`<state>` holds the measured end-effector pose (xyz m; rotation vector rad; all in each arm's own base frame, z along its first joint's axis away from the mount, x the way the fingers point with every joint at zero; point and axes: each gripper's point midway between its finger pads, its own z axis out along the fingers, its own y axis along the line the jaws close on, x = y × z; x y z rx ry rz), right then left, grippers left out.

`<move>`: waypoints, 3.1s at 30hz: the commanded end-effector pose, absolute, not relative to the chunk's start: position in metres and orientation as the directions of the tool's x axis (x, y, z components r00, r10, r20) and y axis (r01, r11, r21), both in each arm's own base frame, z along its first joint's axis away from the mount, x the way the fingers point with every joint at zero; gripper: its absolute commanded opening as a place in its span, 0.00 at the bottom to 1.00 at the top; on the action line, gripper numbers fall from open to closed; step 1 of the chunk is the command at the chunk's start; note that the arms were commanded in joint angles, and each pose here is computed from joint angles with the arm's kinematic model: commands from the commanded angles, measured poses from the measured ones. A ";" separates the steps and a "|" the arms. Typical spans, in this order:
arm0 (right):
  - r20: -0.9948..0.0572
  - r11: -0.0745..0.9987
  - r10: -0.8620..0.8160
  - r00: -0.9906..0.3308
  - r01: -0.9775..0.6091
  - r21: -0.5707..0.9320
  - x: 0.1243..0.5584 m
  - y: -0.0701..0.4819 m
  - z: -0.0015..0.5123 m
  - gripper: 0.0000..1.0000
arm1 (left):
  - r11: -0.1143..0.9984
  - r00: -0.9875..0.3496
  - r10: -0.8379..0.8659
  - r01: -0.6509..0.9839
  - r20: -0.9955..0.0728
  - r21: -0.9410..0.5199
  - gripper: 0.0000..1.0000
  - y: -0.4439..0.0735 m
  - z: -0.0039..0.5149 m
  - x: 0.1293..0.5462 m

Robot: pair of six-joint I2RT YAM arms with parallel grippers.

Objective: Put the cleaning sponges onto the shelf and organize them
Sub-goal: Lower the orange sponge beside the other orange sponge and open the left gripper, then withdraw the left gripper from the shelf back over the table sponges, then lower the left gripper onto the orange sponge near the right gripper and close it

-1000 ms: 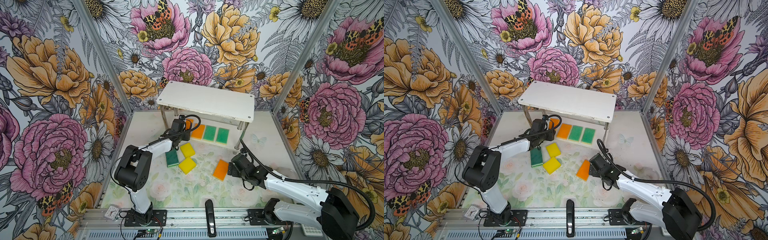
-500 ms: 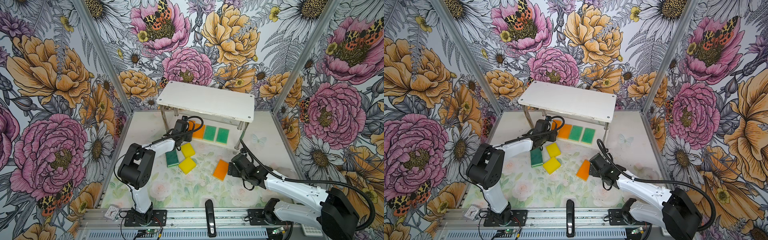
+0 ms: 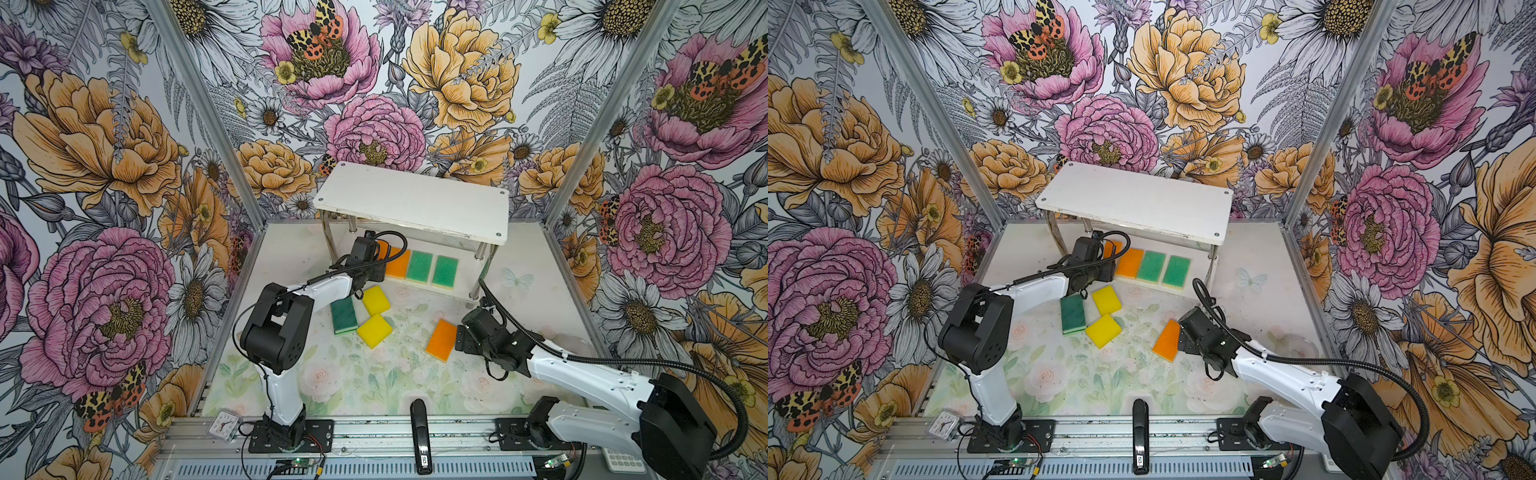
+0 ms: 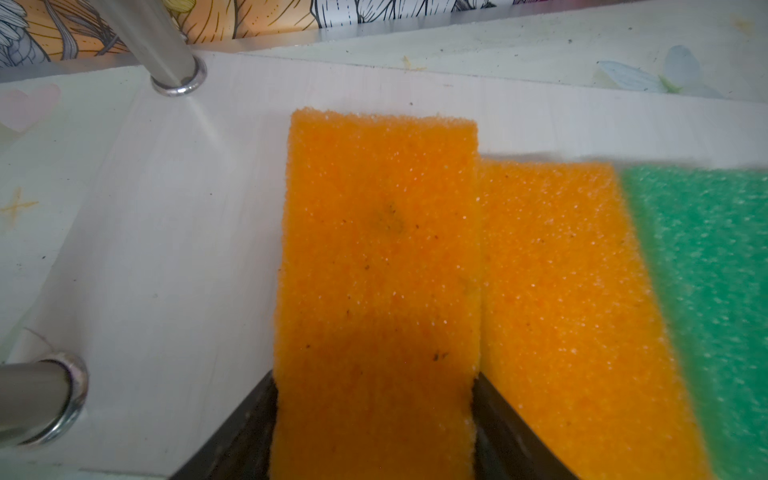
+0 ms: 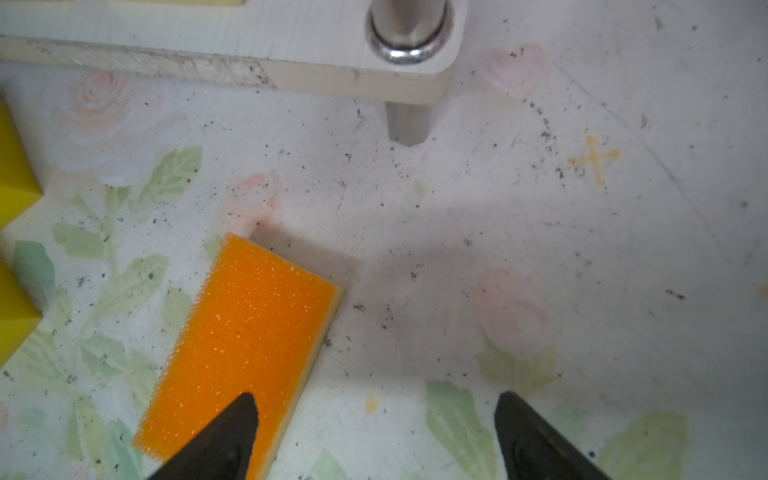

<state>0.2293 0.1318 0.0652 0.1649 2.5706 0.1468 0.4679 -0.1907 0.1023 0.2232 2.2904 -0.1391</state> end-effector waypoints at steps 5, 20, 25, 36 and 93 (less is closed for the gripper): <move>-0.525 0.987 0.144 -0.839 0.085 0.135 0.232 0.131 0.066 0.92 | 0.984 -0.641 0.102 0.178 -0.760 -0.018 0.78 -0.189 0.110 0.473; -0.523 0.988 0.141 -0.840 0.085 0.130 0.231 0.130 0.064 0.92 | 0.983 -0.593 0.074 0.177 -0.802 -0.041 0.83 -0.186 0.144 0.466; -0.523 0.988 0.142 -0.840 0.084 0.132 0.231 0.130 0.064 0.92 | 0.983 -0.571 0.073 0.178 -0.818 -0.037 0.83 -0.186 0.159 0.460; -0.523 0.987 0.140 -0.841 0.073 0.146 0.230 0.132 0.066 0.92 | 0.976 -0.598 0.111 0.216 -0.793 -0.026 0.89 -0.202 0.157 0.412; -0.530 0.964 0.239 -0.814 0.134 0.231 0.217 0.097 0.063 0.93 | 0.883 -0.590 0.343 0.468 -0.731 0.036 0.99 -0.387 0.046 0.200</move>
